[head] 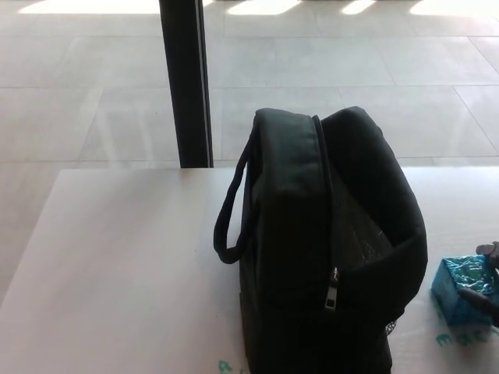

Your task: The robot uses its right hand to pick up the cube kept on the middle of the desk and put it inside the bag next to it

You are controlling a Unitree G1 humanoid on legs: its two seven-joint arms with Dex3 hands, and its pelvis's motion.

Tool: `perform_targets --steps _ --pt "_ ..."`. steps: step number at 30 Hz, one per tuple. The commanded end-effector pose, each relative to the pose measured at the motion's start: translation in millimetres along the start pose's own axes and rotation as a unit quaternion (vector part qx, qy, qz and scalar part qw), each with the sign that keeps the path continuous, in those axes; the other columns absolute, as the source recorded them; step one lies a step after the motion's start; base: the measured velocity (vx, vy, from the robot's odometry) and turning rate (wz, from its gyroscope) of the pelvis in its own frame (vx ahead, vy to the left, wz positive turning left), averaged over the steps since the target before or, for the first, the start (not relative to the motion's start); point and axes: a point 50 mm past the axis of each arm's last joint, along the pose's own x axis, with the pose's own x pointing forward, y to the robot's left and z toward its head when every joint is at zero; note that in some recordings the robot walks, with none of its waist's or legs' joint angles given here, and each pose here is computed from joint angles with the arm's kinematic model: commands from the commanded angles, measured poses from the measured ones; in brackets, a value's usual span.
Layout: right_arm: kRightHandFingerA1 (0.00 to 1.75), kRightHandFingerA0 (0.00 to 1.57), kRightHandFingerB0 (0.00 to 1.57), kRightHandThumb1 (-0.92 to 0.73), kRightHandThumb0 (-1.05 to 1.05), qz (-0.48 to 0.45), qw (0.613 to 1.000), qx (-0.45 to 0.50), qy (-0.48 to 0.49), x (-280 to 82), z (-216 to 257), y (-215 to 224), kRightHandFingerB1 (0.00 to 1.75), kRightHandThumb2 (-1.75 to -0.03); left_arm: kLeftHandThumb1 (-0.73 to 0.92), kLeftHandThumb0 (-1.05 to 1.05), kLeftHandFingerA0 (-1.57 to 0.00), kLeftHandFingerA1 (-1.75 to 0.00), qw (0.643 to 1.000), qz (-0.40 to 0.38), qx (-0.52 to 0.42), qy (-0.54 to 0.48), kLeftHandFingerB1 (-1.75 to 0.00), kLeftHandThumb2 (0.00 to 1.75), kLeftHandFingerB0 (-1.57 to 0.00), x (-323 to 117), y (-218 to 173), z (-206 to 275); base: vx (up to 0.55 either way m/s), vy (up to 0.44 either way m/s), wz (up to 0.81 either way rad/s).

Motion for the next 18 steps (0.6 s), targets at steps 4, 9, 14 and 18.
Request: perform_targets --steps 4,9,14,18 --pt "0.11 0.00 0.05 -0.67 -1.02 -0.015 0.999 -0.035 -0.035 1 20 7 0.04 -1.01 0.69 -0.75 -0.29 -0.48 1.000 0.010 -0.005 0.005 -0.39 0.60 -0.28 -4 6 4 0.00 0.000 0.00" --pt "0.38 0.00 0.00 -0.61 -0.91 -0.017 0.998 -0.054 -0.031 1 26 3 0.09 -1.00 0.68 -0.72 -0.29 -0.50 1.000 0.011 -0.014 -0.002 -0.40 0.60 -0.28 -5 7 5 0.00 0.000 0.00" --pt "0.61 0.34 0.00 -0.55 -0.83 0.016 0.998 -0.067 0.003 0 16 6 0.00 -0.85 0.71 -0.73 -0.30 -0.51 1.000 0.003 0.000 0.001 -0.39 0.60 -0.26 -5 7 7 0.00 0.000 0.00" --pt "0.67 0.53 0.00 -0.53 -0.79 0.006 0.994 -0.111 0.016 -1 13 13 0.01 -0.84 0.72 -0.75 -0.30 -0.50 1.000 0.001 0.011 0.002 -0.39 0.61 -0.26 -4 7 8 0.00 0.000 0.00"
